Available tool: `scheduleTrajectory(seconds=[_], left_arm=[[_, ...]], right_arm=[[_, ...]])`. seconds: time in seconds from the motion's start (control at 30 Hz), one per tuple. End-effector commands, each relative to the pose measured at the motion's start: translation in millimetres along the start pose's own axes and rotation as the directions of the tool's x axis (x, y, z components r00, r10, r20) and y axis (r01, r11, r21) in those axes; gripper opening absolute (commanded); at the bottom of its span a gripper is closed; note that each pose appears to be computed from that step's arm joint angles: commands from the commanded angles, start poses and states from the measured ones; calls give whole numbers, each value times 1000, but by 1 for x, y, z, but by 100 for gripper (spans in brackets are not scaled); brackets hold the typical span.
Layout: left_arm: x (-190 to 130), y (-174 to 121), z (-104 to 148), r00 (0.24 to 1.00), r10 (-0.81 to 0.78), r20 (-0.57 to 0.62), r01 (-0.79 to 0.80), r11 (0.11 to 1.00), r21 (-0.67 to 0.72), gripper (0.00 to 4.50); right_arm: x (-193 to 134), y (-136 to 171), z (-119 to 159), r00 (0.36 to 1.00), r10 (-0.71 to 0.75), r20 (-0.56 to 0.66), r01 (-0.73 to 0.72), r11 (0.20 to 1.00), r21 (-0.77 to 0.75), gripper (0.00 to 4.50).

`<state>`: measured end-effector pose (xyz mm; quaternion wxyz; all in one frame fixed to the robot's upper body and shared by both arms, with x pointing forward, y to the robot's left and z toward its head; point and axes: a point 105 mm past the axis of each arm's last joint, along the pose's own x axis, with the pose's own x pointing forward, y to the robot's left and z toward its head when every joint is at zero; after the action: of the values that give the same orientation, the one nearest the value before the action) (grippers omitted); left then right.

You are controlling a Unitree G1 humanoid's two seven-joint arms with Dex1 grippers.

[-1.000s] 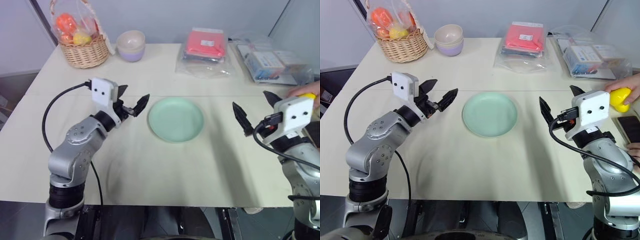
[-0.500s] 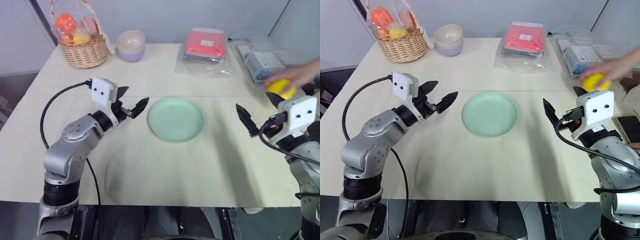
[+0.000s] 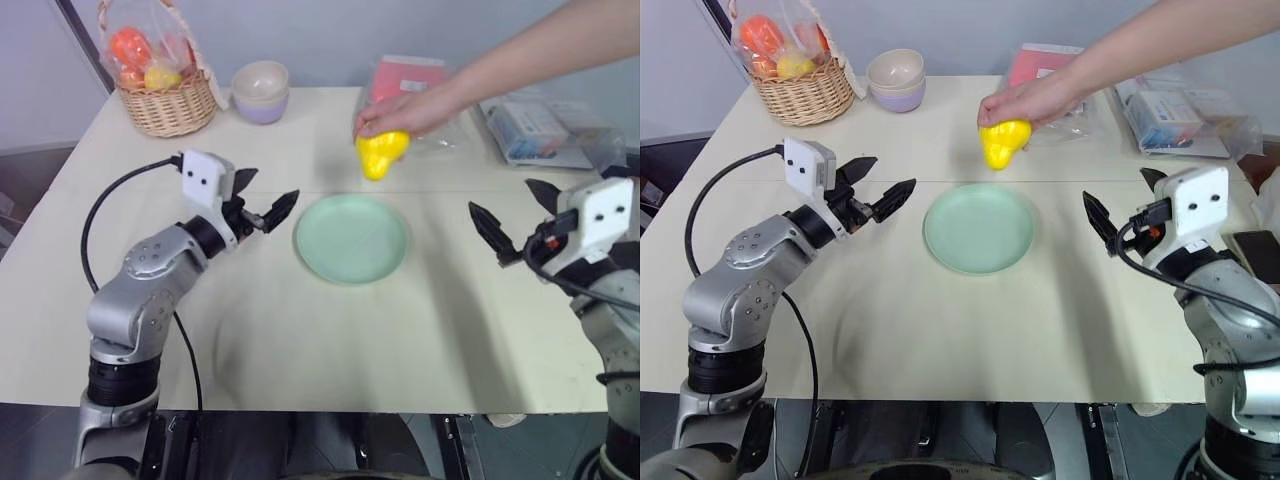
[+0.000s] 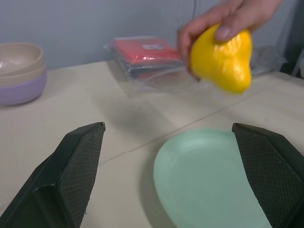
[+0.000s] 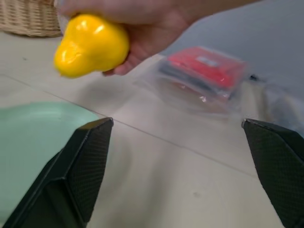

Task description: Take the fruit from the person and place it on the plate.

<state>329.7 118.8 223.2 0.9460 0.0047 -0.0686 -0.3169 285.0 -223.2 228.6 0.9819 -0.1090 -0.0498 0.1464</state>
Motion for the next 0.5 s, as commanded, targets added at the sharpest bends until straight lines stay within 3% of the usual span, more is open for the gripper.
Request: scheduleTrajectory(seconds=[0.03, 0.17, 0.33, 0.5], left_arm=[[1, 4, 17, 998, -12, 57, 11, 1000, 10, 450], [8, 5, 19, 997, -21, 68, 21, 1000, 1, 450], [17, -5, 17, 995, -79, 63, 86, 989, -120, 450], [22, -2, 14, 995, -94, 41, 98, 986, -136, 450]], right_arm=[[5, 14, 20, 995, 101, 5, -102, 995, 25, 444], [13, 17, 31, 991, 134, 21, -135, 990, 38, 444], [21, 29, 35, 982, 188, 25, -189, 980, 68, 444], [30, 49, 29, 966, 259, 5, -256, 950, 179, 444]])
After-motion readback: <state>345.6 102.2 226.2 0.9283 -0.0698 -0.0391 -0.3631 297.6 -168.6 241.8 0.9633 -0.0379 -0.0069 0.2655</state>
